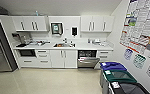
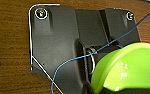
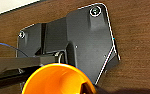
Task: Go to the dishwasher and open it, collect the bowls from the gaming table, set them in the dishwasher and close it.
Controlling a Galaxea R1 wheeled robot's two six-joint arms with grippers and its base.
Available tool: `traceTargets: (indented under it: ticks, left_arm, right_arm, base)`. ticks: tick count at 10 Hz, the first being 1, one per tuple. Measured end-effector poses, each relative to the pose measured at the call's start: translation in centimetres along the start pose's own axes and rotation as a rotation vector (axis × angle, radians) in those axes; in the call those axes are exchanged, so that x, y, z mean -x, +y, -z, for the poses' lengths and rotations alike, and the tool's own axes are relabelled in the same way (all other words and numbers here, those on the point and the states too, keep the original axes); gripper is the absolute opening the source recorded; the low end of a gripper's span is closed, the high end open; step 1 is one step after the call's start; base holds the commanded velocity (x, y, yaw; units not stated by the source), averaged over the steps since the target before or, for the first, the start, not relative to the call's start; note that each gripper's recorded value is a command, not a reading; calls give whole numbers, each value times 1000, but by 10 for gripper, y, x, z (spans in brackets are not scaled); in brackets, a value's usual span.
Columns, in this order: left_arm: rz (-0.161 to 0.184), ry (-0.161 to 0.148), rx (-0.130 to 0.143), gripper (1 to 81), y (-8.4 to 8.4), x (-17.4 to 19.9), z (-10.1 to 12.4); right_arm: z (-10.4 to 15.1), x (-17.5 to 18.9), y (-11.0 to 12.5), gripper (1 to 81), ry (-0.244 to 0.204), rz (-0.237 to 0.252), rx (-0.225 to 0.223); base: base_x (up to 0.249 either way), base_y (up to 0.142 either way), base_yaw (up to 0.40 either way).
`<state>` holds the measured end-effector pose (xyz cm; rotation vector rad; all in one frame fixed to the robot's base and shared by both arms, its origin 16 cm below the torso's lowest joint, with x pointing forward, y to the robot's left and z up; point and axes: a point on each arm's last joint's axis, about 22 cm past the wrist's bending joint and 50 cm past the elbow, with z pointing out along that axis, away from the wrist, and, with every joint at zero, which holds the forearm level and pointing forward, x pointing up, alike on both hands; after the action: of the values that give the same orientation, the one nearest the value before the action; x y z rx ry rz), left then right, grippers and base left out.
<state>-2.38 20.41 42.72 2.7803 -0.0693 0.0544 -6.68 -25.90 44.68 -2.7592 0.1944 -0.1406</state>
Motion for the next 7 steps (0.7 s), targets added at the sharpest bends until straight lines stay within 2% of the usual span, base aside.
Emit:
traceTargets:
  ticks: [5,7]
  left_arm:
    - [-4,17,-1,10,0,-13,0]
    - [0,-1,-2,10,-1,1,0]
  right_arm:
    - [-2,-11,-4,10,14,8,-8]
    - [0,4,-3,10,-5,5,-6]
  base:
    - [192,0,0]
    - [169,0,0]
